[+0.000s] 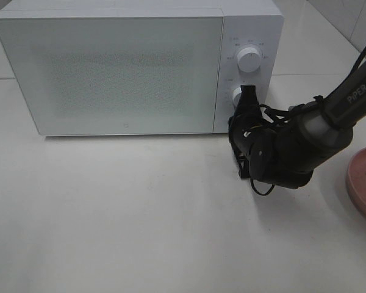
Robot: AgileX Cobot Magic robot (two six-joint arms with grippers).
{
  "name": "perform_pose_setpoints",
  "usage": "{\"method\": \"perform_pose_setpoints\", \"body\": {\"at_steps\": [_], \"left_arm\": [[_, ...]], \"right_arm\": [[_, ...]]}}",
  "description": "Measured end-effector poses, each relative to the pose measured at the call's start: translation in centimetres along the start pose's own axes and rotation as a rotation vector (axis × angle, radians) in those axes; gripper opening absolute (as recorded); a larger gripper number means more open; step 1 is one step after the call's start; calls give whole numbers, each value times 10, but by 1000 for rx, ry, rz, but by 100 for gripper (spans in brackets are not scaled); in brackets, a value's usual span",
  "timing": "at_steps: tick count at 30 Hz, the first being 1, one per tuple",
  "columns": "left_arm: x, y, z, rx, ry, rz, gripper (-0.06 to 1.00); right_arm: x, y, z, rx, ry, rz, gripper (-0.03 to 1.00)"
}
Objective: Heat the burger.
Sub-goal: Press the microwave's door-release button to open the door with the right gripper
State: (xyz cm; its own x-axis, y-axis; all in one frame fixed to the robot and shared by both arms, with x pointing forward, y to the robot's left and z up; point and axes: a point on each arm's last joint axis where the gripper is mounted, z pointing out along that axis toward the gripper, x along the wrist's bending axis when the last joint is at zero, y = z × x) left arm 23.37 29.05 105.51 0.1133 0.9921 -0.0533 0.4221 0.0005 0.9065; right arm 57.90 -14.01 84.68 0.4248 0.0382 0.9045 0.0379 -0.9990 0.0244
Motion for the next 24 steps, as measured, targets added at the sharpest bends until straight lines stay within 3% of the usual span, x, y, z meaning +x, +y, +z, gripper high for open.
{"method": "perform_pose_setpoints", "body": {"at_steps": [24], "left_arm": [[0,0,0,0,0,0,99]], "right_arm": [[6,2,11,3,-47,16,1]]}}
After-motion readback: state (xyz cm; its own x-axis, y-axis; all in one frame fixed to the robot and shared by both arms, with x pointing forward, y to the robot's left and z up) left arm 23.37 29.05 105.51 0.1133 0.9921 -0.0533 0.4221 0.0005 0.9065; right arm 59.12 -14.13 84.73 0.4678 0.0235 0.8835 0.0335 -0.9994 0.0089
